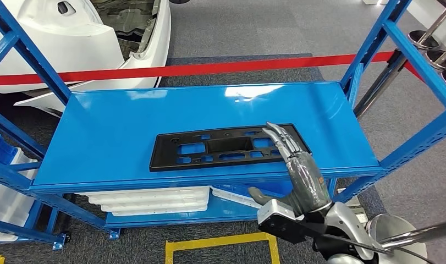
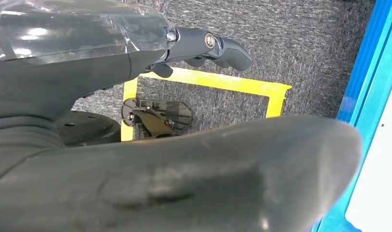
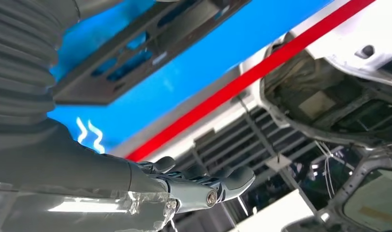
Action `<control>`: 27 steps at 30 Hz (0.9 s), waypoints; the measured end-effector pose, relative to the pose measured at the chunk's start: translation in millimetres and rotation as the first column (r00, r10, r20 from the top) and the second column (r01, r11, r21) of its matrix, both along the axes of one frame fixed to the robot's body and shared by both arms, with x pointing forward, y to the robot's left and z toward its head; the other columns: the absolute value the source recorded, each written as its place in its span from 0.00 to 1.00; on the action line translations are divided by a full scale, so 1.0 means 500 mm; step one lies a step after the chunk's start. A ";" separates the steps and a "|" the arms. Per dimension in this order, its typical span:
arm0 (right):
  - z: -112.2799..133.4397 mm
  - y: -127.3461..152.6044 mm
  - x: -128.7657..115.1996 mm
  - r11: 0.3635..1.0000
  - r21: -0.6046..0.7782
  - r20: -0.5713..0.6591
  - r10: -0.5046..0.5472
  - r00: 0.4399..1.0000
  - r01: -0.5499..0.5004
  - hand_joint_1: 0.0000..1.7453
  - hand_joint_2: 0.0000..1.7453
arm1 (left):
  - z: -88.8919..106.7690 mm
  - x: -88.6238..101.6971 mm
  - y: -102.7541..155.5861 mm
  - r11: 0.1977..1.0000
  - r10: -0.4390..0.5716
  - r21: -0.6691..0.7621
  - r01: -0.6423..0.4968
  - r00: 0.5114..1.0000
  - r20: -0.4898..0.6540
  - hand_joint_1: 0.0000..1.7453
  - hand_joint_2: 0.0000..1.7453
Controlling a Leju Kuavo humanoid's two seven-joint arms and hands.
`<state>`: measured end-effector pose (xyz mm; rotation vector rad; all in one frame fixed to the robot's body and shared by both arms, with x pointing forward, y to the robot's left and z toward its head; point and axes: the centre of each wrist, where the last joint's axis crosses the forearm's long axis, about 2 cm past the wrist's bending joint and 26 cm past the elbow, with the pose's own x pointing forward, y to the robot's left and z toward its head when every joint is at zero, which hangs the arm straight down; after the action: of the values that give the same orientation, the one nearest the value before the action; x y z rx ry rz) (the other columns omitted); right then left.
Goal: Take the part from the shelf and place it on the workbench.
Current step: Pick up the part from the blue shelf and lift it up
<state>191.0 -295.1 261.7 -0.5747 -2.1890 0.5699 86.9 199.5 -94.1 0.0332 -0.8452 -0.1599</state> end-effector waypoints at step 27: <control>0.027 -0.041 0.060 0.979 -0.169 -0.265 0.067 0.962 -0.115 0.00 1.00 | 0.001 0.004 -0.001 0.999 -0.033 -0.019 0.034 0.999 0.003 0.00 0.00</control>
<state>221.2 -315.4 275.0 -0.4670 -1.9354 0.8541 88.7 198.8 -93.7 0.0009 -0.8499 -0.1831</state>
